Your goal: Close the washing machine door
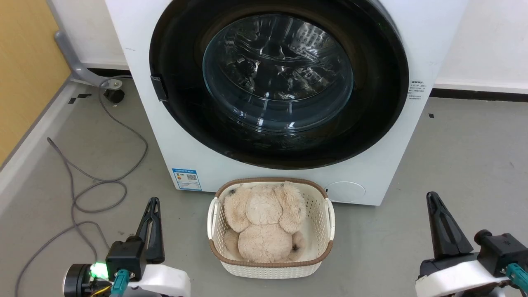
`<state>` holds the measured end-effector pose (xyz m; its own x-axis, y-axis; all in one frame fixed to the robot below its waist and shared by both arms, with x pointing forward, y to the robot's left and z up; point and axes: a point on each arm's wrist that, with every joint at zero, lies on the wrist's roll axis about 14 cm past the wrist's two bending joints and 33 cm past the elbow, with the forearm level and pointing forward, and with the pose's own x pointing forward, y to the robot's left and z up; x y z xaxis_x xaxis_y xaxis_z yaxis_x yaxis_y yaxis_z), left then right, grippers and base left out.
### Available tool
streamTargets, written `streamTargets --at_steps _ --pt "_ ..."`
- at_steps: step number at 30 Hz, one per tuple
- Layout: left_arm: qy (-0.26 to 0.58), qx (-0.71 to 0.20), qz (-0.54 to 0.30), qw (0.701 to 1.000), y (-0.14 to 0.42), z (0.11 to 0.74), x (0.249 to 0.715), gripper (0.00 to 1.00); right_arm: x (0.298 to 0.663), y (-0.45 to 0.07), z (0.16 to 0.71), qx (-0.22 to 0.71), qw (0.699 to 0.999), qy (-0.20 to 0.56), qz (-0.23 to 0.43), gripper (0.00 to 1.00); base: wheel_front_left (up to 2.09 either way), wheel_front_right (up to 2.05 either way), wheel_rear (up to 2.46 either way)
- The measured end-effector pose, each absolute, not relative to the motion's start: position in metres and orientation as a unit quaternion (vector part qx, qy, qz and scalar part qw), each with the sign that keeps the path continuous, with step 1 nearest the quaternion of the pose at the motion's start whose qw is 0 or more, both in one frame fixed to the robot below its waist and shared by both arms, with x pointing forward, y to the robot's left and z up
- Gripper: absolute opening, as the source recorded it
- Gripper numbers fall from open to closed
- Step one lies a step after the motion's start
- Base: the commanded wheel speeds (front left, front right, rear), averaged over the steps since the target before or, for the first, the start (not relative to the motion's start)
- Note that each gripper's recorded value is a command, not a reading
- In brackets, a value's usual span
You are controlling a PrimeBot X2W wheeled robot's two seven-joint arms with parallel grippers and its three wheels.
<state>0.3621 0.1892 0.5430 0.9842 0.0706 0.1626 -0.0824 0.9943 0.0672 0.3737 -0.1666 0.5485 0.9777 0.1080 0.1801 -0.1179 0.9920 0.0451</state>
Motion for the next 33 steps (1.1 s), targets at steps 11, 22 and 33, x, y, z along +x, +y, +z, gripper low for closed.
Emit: streamTargets --at_steps 11,22,33 --pt "-0.070 0.035 0.035 0.996 0.1882 0.5410 0.3636 0.00 0.3737 -0.1657 0.5452 0.022 0.995 -0.076 0.058 0.00 0.00 0.00 0.00" --pt "-0.059 0.033 0.029 0.997 0.1865 0.5388 0.3651 0.00 0.3735 -0.1647 0.5429 0.017 0.996 -0.066 0.060 0.00 0.00 0.00 0.00" --pt "-0.051 0.031 0.025 0.998 0.1855 0.5373 0.3664 0.00 0.3733 -0.1639 0.5397 0.012 0.997 -0.055 0.061 0.00 0.00 0.00 0.00"
